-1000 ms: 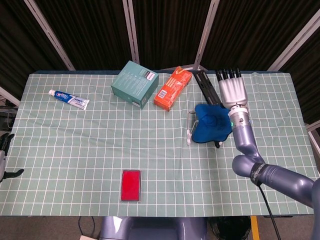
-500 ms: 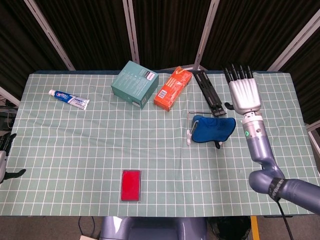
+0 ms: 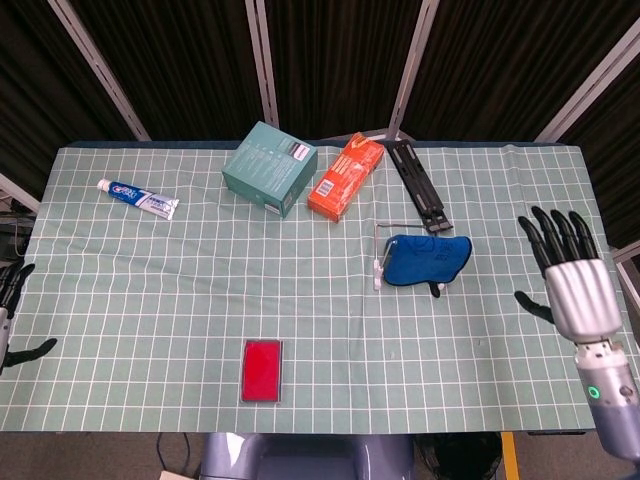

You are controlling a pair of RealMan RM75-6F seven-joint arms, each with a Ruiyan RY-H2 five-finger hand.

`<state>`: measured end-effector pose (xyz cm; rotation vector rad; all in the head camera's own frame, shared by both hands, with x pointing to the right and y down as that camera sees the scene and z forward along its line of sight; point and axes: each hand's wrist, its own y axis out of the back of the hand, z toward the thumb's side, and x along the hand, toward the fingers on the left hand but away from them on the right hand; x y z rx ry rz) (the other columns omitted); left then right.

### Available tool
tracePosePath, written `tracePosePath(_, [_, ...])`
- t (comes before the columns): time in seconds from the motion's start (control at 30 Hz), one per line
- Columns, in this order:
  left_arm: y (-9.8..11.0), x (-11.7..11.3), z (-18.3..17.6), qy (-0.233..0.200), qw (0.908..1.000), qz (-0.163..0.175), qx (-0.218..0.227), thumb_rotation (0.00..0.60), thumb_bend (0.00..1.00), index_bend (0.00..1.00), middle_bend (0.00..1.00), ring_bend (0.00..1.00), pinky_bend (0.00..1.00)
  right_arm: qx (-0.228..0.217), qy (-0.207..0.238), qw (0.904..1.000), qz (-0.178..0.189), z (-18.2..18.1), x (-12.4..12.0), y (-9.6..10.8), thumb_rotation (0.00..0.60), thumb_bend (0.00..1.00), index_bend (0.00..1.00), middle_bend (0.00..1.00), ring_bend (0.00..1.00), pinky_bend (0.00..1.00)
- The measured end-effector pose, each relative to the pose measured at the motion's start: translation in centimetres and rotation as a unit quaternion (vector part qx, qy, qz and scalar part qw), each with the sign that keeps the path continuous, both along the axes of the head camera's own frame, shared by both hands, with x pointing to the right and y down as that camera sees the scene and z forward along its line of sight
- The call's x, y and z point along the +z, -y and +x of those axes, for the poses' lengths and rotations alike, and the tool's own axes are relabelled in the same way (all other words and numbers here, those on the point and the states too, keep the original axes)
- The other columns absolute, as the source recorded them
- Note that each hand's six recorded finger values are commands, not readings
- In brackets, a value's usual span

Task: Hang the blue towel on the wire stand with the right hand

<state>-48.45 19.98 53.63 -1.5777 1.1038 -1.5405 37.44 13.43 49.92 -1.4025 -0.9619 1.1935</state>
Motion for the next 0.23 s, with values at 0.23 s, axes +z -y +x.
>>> tracePosePath(0.23, [-0.6, -1.6, 0.0, -0.003, 0.9999, 0.016, 0.002, 0.600, 0.00, 0.00, 0.00, 0.00, 0.00, 0.021, -0.007, 0.9997, -0.007, 2.7, -0.1, -5.5, 0.600, 0.00, 0.00, 0.00, 0.00, 0.00])
